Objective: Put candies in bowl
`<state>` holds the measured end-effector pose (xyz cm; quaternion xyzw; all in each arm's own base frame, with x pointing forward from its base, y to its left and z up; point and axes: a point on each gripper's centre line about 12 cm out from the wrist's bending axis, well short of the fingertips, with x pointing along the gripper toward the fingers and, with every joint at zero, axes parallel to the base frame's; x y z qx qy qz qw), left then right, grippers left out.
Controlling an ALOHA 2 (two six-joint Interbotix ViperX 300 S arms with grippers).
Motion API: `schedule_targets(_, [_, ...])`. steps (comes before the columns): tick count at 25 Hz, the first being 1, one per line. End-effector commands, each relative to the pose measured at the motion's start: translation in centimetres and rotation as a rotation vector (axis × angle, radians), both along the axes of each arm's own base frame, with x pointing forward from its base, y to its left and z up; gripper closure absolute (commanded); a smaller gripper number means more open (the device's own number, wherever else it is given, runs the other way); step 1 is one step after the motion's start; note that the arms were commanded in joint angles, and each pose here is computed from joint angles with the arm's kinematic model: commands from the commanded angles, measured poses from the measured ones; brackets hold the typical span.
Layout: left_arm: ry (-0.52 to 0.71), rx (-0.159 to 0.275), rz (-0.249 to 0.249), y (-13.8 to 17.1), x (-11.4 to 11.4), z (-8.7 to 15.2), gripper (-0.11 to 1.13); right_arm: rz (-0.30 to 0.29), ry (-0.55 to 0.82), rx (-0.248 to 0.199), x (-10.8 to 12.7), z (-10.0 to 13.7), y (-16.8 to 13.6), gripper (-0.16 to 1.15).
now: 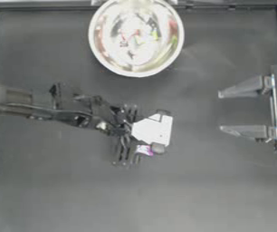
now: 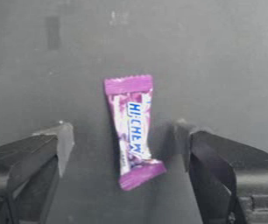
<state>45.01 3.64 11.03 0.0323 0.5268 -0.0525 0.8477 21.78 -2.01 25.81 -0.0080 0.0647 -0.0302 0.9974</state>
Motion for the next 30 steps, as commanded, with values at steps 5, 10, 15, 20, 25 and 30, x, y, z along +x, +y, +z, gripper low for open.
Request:
schedule_targets(5, [-0.016, -0.007, 0.005, 0.1, 0.8, 1.7, 0.03, 0.002, -0.016, 0.005, 0.2, 0.5, 0.0, 0.02])
schedule_targets(10, [0.007, -0.013, 0.001, -0.2, 0.8, 1.4, 0.24, 0.002, -0.016, 0.005, 0.2, 0.5, 0.0, 0.02])
schedule_targets(15, [0.026, -0.024, 0.001, -0.3, 0.7, 1.6, 0.64, 0.002, -0.017, 0.005, 0.2, 0.5, 0.0, 0.02])
schedule_targets(20, [-0.004, -0.022, -0.008, -0.7, 0.9, 3.0, 0.67, 0.002, -0.019, 0.004, 0.2, 0.6, 0.0, 0.02])
schedule_targets(25, [-0.073, -0.008, -0.014, -0.7, 0.8, 6.1, 0.67, 0.003, -0.014, 0.008, 0.2, 0.4, 0.1, 0.02])
schedule_targets(30, [-0.141, 0.023, -0.001, 0.6, -0.1, 9.2, 0.67, 0.002, -0.014, 0.005, 0.2, 0.4, 0.0, 0.02])
